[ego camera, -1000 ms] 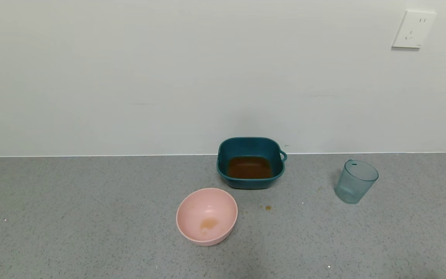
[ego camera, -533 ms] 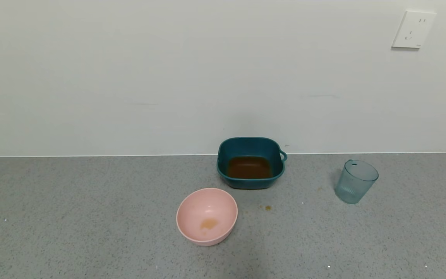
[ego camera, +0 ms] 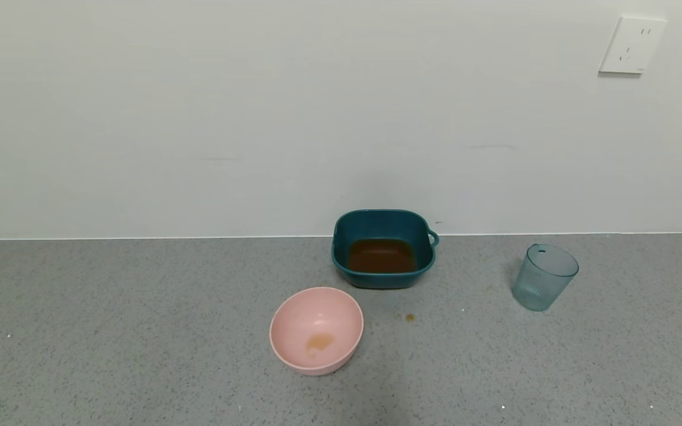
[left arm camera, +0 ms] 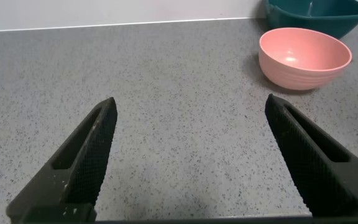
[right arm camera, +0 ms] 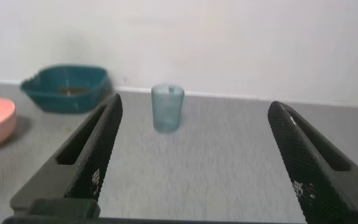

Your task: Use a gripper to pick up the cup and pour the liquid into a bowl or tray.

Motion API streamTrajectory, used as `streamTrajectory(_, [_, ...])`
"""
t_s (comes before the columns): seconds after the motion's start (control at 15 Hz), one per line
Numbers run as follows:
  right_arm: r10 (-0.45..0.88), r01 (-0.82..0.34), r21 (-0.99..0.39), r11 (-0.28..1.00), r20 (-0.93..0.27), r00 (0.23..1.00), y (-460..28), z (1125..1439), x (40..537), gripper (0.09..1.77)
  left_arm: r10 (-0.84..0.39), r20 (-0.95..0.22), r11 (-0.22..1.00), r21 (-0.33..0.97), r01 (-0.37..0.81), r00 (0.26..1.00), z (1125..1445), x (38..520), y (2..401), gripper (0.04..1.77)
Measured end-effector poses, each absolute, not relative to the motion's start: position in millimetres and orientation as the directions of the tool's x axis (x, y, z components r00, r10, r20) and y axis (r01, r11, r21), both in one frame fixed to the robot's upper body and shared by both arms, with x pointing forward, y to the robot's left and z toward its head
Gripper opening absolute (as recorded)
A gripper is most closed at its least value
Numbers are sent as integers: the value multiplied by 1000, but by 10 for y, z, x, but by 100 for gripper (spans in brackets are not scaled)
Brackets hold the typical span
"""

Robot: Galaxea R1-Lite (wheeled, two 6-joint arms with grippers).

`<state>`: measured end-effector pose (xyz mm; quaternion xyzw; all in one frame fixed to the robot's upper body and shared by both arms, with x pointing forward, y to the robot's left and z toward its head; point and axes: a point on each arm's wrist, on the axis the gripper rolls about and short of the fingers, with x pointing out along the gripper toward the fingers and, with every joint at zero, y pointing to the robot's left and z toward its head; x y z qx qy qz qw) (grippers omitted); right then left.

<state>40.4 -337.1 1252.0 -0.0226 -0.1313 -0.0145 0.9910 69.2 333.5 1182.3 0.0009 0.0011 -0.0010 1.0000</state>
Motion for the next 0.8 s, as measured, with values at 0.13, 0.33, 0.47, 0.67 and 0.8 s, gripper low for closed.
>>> streamTrajectory(0.13, [-9, 23, -37, 999, 327, 945, -3368, 12446, 481, 170, -2, -2, 1000, 2, 2, 1000, 11824, 692, 3335, 172])
streamTrajectory(0.33, [16, -12, -14, 1000, 349, 937, -3362, 12299, 572, 170, -2, -2, 1000, 1, 2, 1000, 11824, 692, 3335, 172])
streamTrajectory(0.47, [17, -15, -11, 1000, 299, 954, -3362, 12164, 630, 170, -2, -2, 1000, 2, 2, 1000, 11824, 692, 3335, 172])
streamTrajectory(0.67, [17, -16, -6, 1000, 179, 984, -3362, 12013, 673, 170, -3, -2, 1000, 2, 3, 1000, 11824, 692, 3335, 172])
streamTrajectory(0.8, [12, -13, 1, 1000, 98, 995, -3363, 11927, 686, 171, -2, -2, 1000, 2, 2, 1000, 11824, 692, 3335, 172])
